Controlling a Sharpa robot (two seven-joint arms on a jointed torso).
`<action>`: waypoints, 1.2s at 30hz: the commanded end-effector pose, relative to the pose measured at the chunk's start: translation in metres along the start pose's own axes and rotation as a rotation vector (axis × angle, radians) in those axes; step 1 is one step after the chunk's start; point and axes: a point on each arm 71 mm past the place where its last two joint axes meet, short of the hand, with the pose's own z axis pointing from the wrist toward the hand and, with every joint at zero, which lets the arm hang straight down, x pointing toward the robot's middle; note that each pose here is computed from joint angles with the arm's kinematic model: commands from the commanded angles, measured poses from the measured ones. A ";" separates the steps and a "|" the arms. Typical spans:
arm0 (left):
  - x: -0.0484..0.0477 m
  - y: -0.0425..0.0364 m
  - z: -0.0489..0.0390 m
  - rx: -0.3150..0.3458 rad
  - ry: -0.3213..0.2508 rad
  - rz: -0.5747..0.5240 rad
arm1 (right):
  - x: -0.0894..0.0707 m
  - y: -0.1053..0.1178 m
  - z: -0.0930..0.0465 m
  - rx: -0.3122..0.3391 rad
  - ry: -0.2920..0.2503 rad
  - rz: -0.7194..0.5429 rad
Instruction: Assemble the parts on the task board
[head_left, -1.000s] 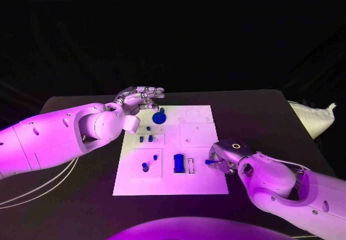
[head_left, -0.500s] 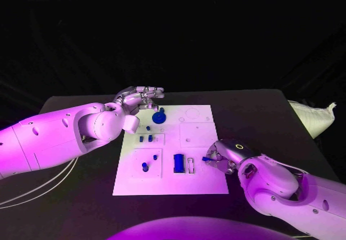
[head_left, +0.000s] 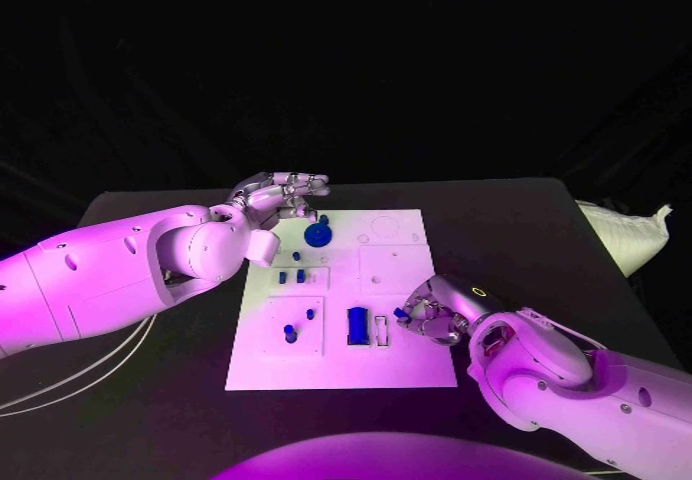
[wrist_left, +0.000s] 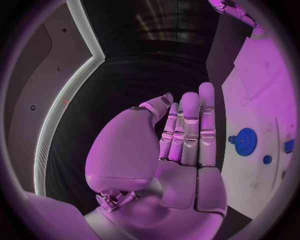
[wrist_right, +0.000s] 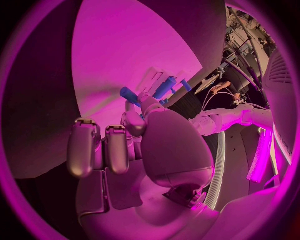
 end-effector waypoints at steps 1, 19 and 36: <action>0.0032 -0.0005 0.0001 0.004 0.024 -0.001 | 0.005 -0.001 0.002 0.039 0.062 0.036; 0.0046 -0.0002 0.0006 0.003 0.029 -0.002 | 0.015 0.013 0.007 0.033 0.153 0.057; 0.0052 0.0000 0.0008 0.001 0.033 -0.002 | 0.015 0.020 0.011 0.018 0.147 0.056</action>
